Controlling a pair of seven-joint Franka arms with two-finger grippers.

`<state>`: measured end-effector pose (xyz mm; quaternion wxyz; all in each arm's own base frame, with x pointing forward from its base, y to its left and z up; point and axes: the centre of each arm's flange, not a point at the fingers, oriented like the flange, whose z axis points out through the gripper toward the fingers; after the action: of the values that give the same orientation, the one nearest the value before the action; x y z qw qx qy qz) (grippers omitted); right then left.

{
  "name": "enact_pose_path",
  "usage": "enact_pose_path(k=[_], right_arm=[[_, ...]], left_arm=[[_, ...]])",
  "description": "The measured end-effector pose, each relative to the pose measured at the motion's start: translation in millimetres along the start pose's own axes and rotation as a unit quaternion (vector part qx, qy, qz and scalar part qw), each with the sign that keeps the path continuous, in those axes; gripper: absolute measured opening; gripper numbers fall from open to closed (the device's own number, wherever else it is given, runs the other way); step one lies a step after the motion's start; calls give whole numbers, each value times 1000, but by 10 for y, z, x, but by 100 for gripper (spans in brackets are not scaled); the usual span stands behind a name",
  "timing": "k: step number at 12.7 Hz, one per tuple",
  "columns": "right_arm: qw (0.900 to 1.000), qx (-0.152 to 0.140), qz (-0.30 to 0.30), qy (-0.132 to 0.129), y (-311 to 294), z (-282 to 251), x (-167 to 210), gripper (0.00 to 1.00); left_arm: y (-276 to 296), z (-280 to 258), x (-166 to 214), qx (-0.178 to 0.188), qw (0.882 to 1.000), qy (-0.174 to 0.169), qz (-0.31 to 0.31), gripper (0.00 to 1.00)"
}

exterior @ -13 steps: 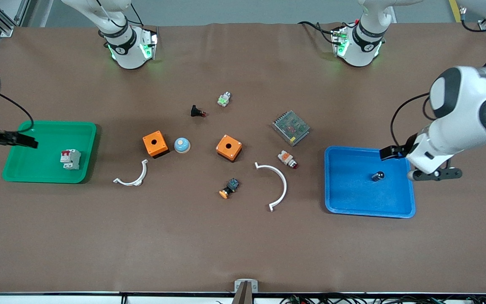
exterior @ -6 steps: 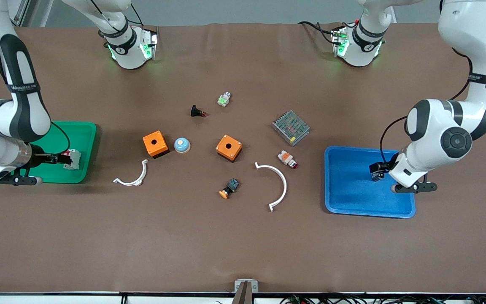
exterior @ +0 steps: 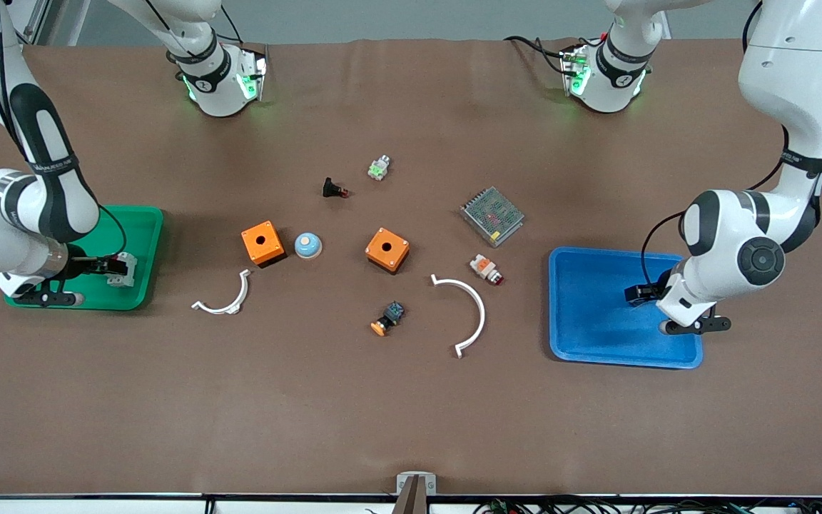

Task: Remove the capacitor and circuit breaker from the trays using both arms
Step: 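Grasp the black capacitor with the left gripper while the right gripper grasps the breaker, then carry the capacitor with the left gripper while the right gripper carries the breaker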

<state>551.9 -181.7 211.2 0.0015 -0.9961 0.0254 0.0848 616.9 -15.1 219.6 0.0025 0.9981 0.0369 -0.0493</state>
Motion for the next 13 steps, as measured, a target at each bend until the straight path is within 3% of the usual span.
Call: enact_pose_path(k=[1,2,3,4,6,8,13], right_arm=[[1000,4,2,-1,-18,12,-5,72],[1000,6,3,0,-26,9,-1,56],[1000,6,3,2,-30,3,4,46],[1000,6,3,3,-32,-9,13,40],[1000,5,2,11,-44,-72,56,40],[1000,3,-2,20,-111,-264,155,40],[998,-1,23,57,-959,-856,530,40]], left_arm=[[7,25,6,-1,1000,2,0,81],[9,60,13,-2,1000,3,0,73],[10,109,15,-2,1000,2,0,73],[11,150,16,-3,1000,1,0,64],[12,191,14,-3,1000,-1,0,54],[16,183,20,-4,1000,0,0,33],[304,-193,23,-6,1000,12,-16,34]])
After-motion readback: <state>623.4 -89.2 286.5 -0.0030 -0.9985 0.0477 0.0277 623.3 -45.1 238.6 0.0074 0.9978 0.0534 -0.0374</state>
